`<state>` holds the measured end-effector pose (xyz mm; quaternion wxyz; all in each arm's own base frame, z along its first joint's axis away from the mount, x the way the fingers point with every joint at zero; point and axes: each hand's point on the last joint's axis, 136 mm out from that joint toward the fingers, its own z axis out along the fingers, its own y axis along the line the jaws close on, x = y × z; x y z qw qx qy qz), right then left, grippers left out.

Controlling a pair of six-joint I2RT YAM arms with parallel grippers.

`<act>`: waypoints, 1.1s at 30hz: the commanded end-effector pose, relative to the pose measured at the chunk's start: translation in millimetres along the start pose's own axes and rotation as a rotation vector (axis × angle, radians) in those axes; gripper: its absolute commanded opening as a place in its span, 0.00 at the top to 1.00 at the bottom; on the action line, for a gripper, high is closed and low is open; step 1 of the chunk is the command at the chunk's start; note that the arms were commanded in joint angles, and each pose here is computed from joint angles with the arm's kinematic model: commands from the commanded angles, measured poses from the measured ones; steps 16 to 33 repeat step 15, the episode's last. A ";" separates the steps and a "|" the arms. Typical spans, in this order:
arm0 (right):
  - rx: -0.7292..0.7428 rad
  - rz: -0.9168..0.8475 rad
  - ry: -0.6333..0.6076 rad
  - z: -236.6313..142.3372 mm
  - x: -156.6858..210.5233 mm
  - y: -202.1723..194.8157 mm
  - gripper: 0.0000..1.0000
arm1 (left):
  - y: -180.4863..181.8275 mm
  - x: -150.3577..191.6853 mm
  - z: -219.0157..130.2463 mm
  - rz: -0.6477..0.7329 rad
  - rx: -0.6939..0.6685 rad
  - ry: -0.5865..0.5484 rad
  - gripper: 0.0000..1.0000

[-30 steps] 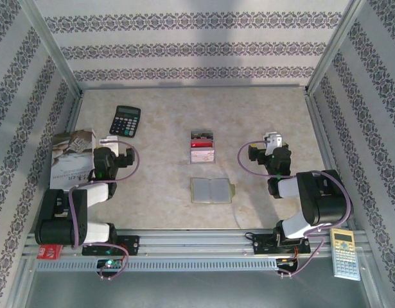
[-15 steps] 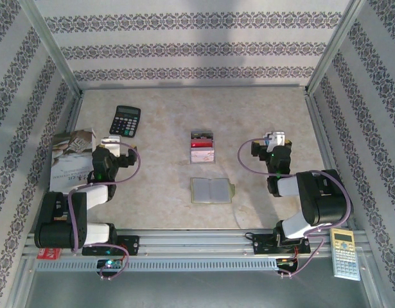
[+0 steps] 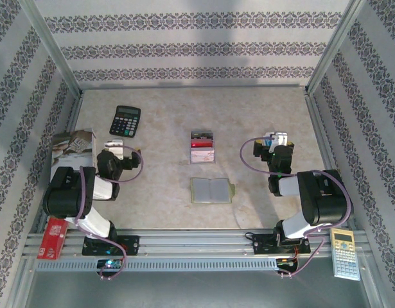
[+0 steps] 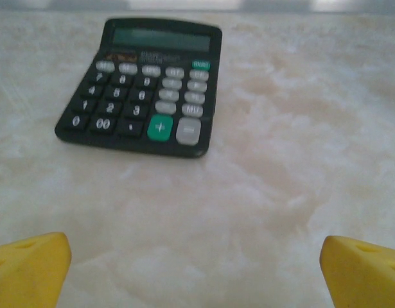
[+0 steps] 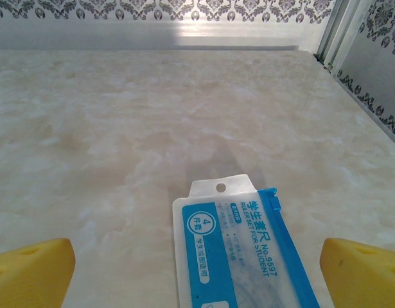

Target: Take the credit cards out of the card holder

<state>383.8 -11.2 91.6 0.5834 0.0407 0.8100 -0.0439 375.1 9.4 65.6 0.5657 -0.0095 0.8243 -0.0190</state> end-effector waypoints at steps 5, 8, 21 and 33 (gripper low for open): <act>0.015 0.022 -0.024 2.2 -9.6 -2.2 0.02 | 6.5 -30.4 13.5 -0.011 -0.052 -0.039 0.00; 0.015 0.022 -0.025 2.3 -9.8 -2.1 0.02 | 6.7 -30.1 13.2 -0.012 -0.054 -0.040 0.00; 0.007 0.025 -0.046 5.8 -20.1 -0.1 0.02 | 4.7 -30.8 13.4 -0.007 -0.043 -0.045 0.00; 0.007 0.025 -0.046 5.8 -20.1 -0.1 0.02 | 4.7 -30.8 13.4 -0.007 -0.043 -0.045 0.00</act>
